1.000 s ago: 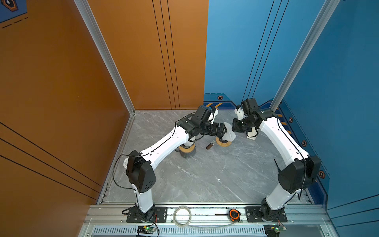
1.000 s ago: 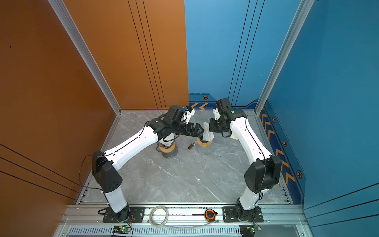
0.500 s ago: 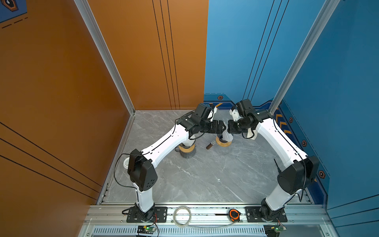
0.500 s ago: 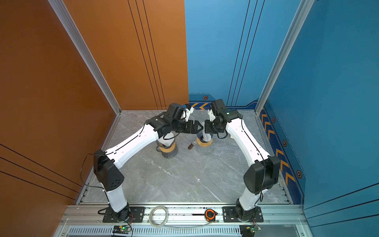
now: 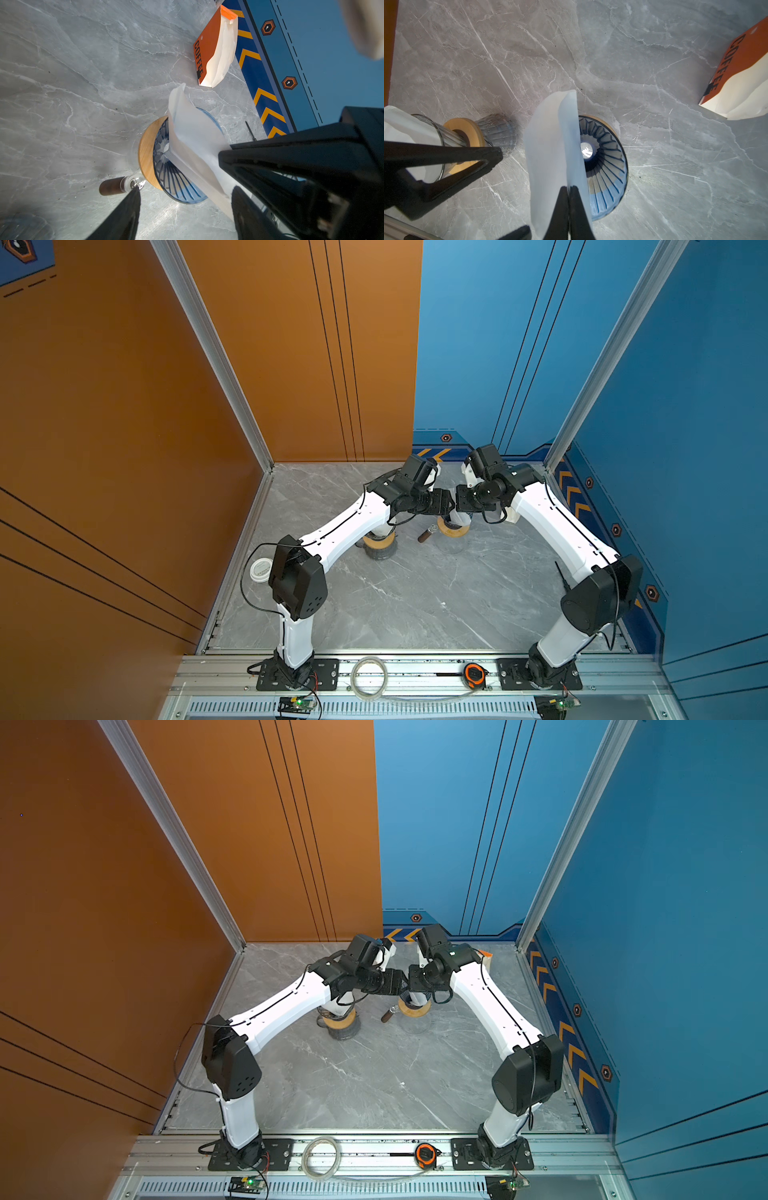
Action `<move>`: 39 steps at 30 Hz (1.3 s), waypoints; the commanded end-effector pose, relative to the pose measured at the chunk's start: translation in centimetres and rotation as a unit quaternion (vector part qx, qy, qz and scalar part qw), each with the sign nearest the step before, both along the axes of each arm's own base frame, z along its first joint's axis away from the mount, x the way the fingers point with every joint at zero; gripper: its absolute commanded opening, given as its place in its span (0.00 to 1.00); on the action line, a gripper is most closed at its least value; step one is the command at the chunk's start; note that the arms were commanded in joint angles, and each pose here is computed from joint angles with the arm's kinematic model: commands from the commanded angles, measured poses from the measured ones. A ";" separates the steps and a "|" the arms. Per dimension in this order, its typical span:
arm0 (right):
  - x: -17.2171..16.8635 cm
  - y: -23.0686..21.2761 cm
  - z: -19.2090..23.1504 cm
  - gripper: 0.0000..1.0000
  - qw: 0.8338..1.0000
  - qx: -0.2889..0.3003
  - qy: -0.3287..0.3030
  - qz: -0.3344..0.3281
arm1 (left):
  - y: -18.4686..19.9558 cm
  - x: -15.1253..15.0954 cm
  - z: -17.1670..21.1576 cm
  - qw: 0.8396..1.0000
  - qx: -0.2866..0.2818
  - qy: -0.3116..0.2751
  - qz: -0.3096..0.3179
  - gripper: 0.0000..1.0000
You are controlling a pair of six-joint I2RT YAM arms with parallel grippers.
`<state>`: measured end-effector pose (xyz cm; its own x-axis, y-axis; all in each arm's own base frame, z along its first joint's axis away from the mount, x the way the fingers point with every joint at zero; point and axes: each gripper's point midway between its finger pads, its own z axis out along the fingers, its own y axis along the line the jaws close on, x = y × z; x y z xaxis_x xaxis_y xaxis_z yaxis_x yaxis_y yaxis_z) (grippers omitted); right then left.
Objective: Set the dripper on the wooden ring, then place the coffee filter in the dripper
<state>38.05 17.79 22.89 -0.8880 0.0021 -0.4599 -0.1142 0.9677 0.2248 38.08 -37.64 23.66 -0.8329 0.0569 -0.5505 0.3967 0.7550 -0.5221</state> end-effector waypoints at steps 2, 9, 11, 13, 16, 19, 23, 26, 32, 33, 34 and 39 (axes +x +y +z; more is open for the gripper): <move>0.2 -0.1 0.7 0.00 1.000 0.004 -0.017 -0.017 | -0.2 0.8 0.2 1.000 -0.007 0.009 0.008 0.69; 0.1 0.0 1.4 0.00 0.998 0.033 -0.036 -0.045 | -0.7 1.3 1.3 1.000 -0.022 0.004 0.011 0.74; 0.1 0.1 1.5 0.00 0.996 0.047 -0.043 -0.057 | -0.8 1.5 1.1 1.000 -0.021 0.007 0.013 0.73; 0.0 0.0 1.6 0.00 0.995 0.054 -0.047 -0.066 | -0.8 1.6 0.6 1.000 -0.020 0.014 0.016 0.69; -0.1 -0.3 1.7 0.00 0.995 0.056 -0.049 -0.073 | -0.8 1.7 -0.1 0.999 -0.020 0.027 0.025 0.61; -0.3 -0.2 1.5 0.00 0.995 0.060 -0.045 -0.072 | -0.8 1.9 -0.6 0.999 -0.019 0.034 0.030 0.56; -0.3 0.2 1.0 0.00 0.995 0.064 -0.036 -0.070 | -1.1 1.9 -1.3 0.998 -0.020 0.045 0.029 0.51; -0.3 0.1 0.9 0.00 0.995 0.062 -0.036 -0.074 | -1.1 2.0 -1.6 0.998 -0.018 0.047 0.030 0.47; -0.2 -0.6 0.3 0.03 0.995 0.052 -0.030 -0.084 | -0.7 2.1 -2.5 0.999 0.003 0.039 0.029 0.40; -0.3 -0.7 0.0 0.05 0.995 0.047 -0.028 -0.085 | -0.6 2.1 -2.6 0.999 0.009 0.036 0.028 0.40; -0.3 -0.9 -0.2 0.08 0.995 0.042 -0.026 -0.087 | -0.5 2.1 -2.8 0.999 0.016 0.034 0.028 0.40; -0.3 -1.6 -0.2 0.17 0.995 0.022 -0.027 -0.091 | -0.3 2.2 -3.4 0.999 0.032 0.032 0.024 0.39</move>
